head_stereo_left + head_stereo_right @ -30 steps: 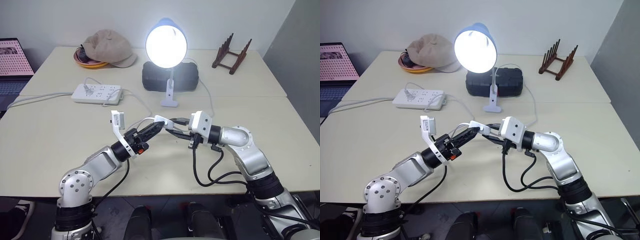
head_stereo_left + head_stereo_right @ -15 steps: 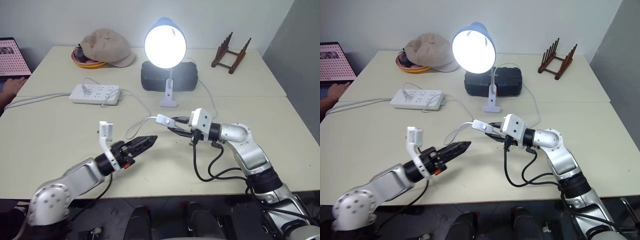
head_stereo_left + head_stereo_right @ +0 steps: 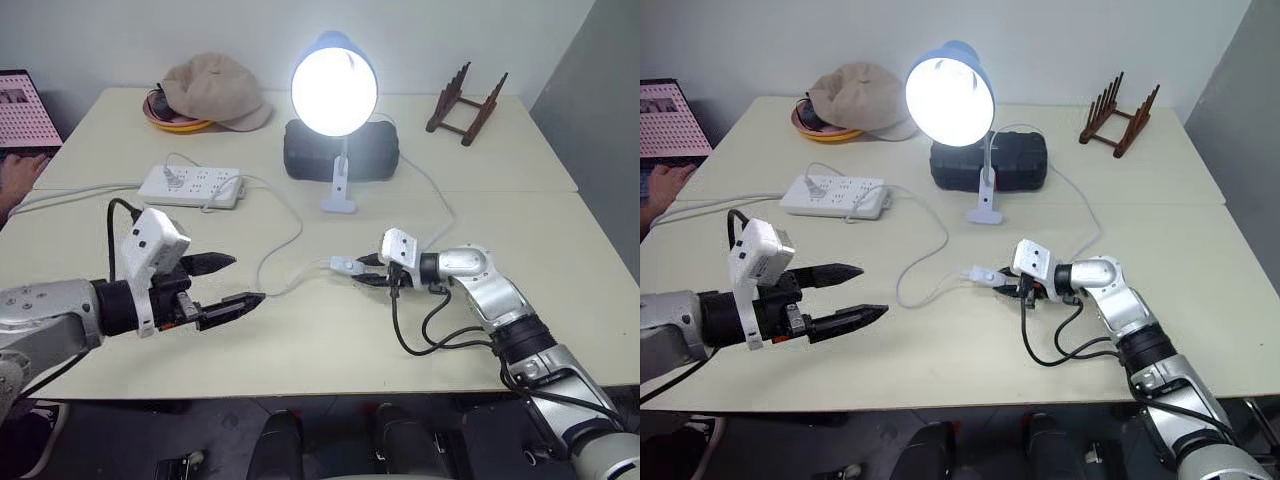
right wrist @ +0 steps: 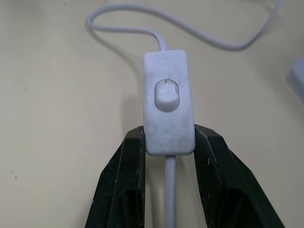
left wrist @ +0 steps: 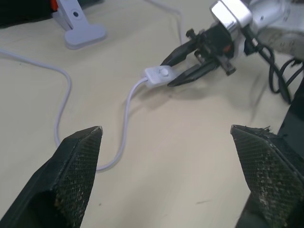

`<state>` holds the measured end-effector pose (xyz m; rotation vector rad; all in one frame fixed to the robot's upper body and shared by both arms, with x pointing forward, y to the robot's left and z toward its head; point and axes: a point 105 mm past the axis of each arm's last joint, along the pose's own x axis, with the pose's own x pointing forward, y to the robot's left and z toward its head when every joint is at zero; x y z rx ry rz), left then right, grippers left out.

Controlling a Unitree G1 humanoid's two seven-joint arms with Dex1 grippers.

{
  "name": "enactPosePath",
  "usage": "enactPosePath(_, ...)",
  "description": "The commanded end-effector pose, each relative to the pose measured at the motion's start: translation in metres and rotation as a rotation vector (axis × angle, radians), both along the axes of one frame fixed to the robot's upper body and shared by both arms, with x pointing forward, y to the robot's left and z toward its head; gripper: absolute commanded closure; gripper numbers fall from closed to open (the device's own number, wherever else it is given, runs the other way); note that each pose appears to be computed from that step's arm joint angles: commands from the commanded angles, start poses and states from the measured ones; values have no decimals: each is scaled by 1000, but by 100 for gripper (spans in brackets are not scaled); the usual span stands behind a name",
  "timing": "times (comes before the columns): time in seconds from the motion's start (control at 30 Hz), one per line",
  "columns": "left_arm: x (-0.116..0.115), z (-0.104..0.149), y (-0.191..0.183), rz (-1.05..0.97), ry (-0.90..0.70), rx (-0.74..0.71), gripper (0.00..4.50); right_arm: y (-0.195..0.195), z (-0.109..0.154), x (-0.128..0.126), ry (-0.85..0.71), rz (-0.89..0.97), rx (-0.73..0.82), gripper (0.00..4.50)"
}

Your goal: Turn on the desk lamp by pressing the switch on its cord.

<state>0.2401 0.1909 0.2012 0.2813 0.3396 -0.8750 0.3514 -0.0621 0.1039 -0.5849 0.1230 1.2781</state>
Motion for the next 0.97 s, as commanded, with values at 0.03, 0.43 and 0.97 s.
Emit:
enactPosePath(0.03,4,6,12,-73,-84,188,0,-6,17,3,2,65,-26,236)
enactPosePath(0.43,18,23,34,-56,-104,165,0,-52,71,-26,68,99,-17,2)
enactPosePath(0.97,33,22,42,-93,-88,206,0,-82,105,-49,33,-30,-26,2)
